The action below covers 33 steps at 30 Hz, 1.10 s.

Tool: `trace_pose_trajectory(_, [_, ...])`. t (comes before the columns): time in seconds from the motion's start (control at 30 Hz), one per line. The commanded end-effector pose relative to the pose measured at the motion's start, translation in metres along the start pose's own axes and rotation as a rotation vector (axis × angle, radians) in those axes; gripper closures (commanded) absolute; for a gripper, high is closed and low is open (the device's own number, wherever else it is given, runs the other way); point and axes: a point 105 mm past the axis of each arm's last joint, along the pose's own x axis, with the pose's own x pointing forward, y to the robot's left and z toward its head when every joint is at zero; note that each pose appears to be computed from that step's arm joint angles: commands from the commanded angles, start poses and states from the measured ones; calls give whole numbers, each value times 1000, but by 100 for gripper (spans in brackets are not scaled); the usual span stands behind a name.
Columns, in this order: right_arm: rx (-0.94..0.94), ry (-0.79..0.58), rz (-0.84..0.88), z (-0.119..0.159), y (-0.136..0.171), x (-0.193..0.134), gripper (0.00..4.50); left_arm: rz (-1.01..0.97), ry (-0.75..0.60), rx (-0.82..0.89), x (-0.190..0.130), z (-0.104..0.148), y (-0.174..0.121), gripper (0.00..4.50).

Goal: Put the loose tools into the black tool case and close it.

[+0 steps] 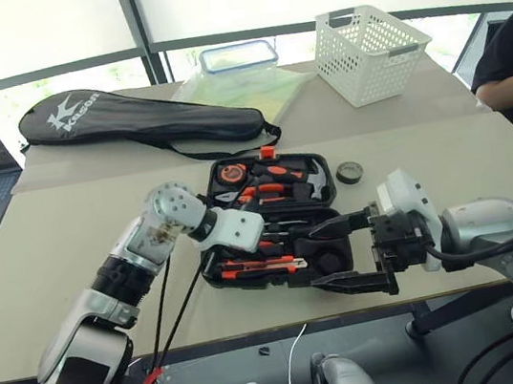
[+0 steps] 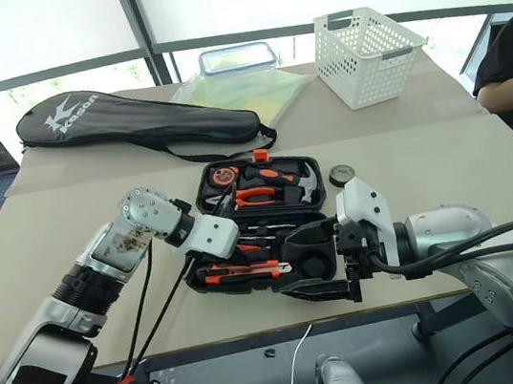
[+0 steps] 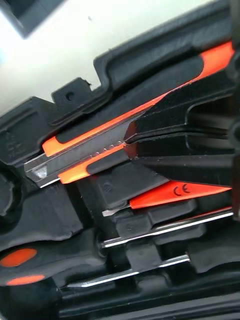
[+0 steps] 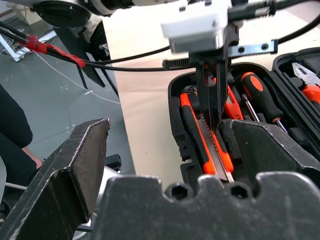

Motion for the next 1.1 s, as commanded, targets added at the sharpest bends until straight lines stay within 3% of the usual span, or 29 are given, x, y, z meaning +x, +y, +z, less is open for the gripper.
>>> trace_pose_trajectory(0.03, [-38,-29,1,10,5,-2,0,-54,57,-5,11,-15,-14,444])
trace_pose_trajectory(0.3, [-31,-15,-50,7,-3,-12,0,87,-139,-160,-25,12,-1,444])
trace_pose_trajectory(0.53, [-14,63,-208,-5,-21,-50,0,148,-161,-270,-71,15,-23,444])
trace_pose_trajectory(0.63, [34,119,-421,-14,-54,-88,0,234,-230,-414,-105,17,-28,374])
trace_pose_trajectory(0.73, [29,163,-492,-19,-72,-103,0,318,-316,-513,-125,23,-24,268])
trace_pose_trajectory(0.97, [-37,229,-521,-20,-124,-89,0,403,-395,-553,-137,39,-18,13])
trace_pose_trajectory(1.1, [-76,317,-573,-25,-169,-71,0,414,-396,-536,-136,40,-22,1])
